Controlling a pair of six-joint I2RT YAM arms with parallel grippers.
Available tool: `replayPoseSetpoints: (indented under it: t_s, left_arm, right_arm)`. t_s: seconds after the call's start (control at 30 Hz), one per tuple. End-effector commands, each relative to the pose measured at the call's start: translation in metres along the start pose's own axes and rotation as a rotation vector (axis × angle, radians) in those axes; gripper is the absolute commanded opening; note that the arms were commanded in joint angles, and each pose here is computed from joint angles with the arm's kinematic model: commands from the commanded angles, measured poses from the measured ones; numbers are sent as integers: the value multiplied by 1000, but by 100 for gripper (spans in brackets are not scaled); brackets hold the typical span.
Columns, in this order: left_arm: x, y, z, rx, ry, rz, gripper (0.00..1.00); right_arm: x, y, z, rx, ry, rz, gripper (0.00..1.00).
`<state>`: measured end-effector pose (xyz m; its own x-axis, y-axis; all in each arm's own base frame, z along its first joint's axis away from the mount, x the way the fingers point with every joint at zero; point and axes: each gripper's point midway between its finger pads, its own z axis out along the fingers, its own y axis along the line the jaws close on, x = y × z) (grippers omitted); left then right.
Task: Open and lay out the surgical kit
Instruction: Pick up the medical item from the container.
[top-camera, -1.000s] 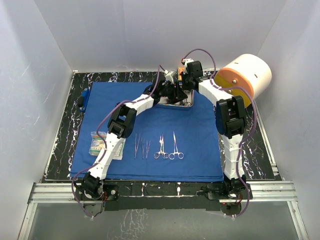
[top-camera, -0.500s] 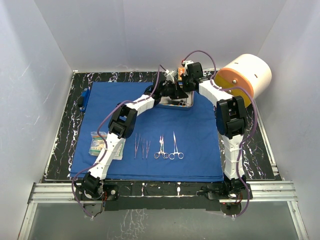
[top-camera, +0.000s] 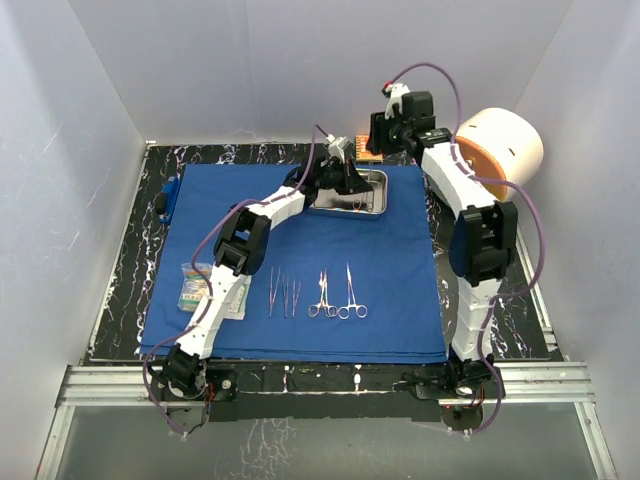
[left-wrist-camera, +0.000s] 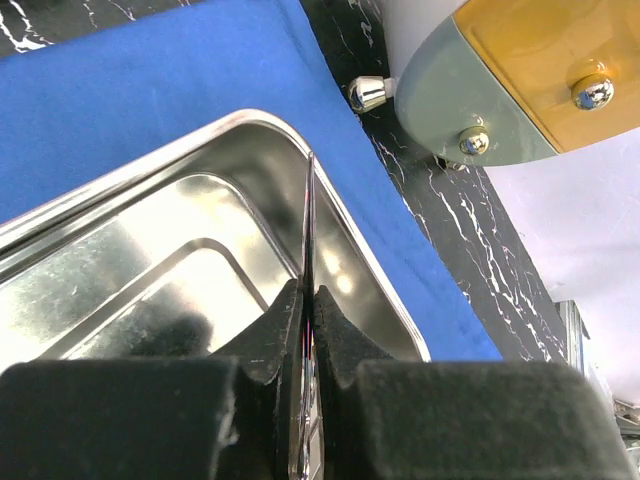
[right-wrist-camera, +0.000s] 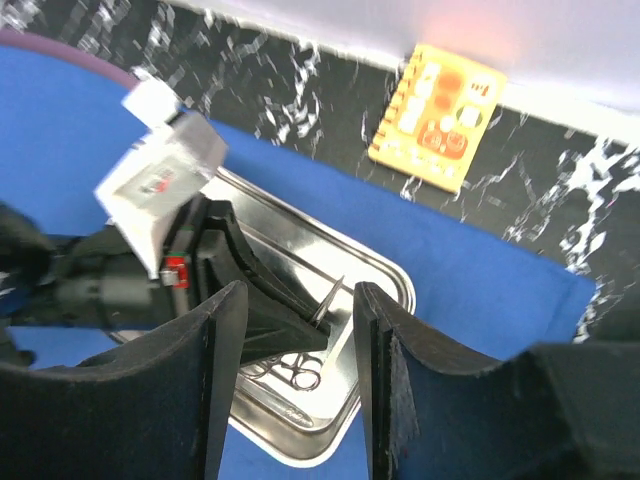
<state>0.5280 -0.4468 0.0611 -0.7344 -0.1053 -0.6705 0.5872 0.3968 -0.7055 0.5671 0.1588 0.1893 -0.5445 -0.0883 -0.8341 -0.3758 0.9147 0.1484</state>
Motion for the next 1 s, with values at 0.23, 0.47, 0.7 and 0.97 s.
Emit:
replayPoseSetpoints:
  t_s: [0.23, 0.47, 0.7, 0.97]
  left_arm:
    - [-110, -87, -56, 109, -146, 170, 0]
    - [-150, -132, -101, 157, -198, 189, 0]
    - [-147, -177, -148, 191, -170, 180, 0]
    - [-133, -210, -200, 153, -145, 207, 0]
  right_arm:
    - [-85, 31, -83, -91, -205, -93, 48]
    - [-98, 58, -106, -215, -247, -142, 52]
    - [-101, 100, -137, -434, -283, -188, 58]
    - [-76, 144, -179, -706, -275, -210, 72]
